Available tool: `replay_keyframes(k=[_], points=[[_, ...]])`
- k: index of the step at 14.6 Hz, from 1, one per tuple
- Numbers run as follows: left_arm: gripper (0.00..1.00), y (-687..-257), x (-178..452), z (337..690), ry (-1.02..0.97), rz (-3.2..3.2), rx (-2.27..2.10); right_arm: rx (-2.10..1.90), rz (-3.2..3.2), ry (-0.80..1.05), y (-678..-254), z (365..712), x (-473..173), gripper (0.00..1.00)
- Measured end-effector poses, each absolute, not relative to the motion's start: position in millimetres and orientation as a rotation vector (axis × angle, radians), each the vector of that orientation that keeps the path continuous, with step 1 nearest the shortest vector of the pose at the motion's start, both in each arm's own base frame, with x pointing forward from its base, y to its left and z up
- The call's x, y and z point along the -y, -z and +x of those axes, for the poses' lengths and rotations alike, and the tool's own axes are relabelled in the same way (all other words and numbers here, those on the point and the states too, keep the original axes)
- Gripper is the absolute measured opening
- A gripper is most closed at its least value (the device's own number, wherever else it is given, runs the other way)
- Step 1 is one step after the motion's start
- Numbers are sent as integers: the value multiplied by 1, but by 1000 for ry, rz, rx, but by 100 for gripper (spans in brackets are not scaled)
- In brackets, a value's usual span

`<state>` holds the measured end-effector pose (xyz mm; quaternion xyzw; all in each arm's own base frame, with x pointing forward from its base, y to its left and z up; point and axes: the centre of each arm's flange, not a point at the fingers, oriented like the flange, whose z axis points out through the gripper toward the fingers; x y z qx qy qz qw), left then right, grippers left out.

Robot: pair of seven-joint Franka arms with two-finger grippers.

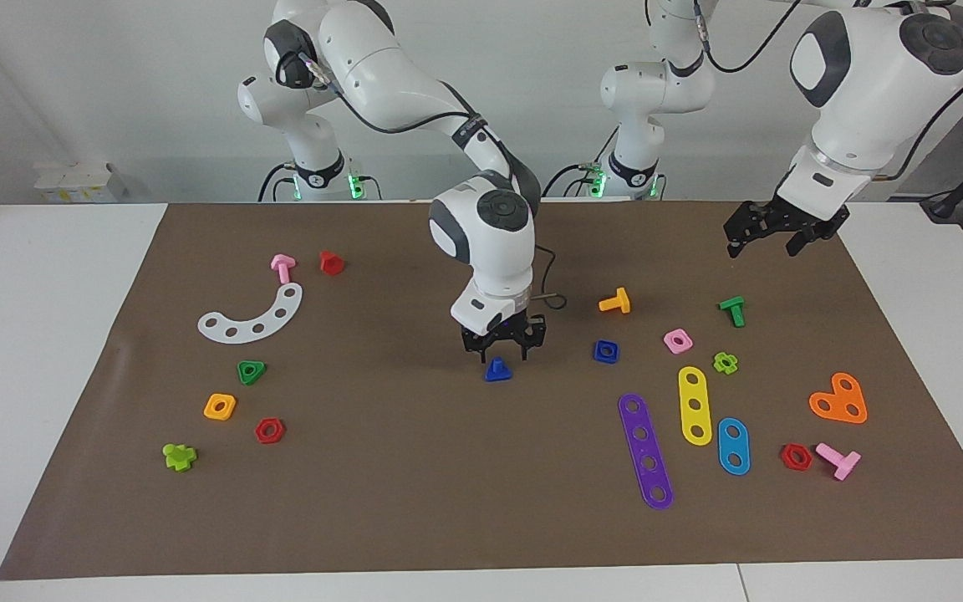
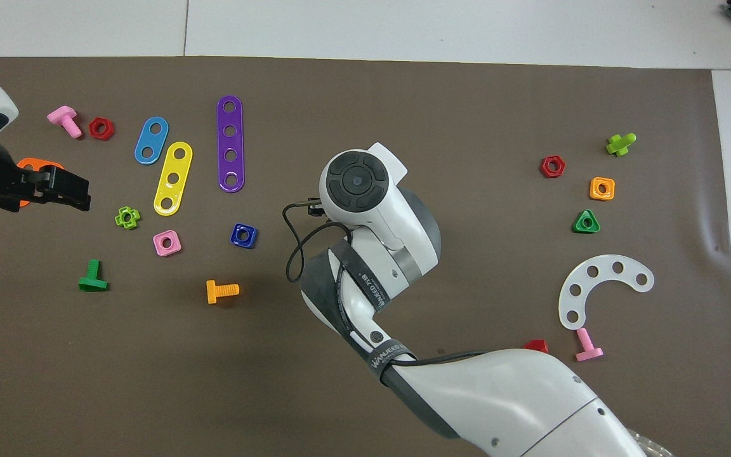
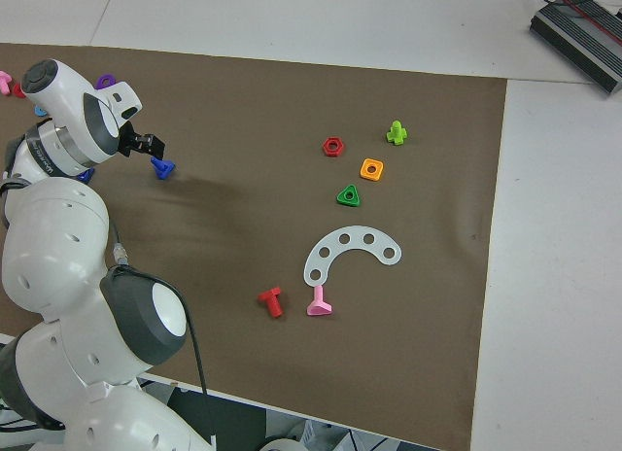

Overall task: Unscrew and place screws in storage area
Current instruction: 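Grasp the blue bolt with the right gripper and lift it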

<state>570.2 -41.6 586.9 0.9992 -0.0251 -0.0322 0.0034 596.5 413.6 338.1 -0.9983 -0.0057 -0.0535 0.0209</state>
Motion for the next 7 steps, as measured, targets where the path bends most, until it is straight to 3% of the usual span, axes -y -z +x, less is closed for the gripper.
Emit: replay_keyframes(k=[7], points=[[100,-588,42,570,90,3133,79,48,-3105,150,-306,587,-408,49]])
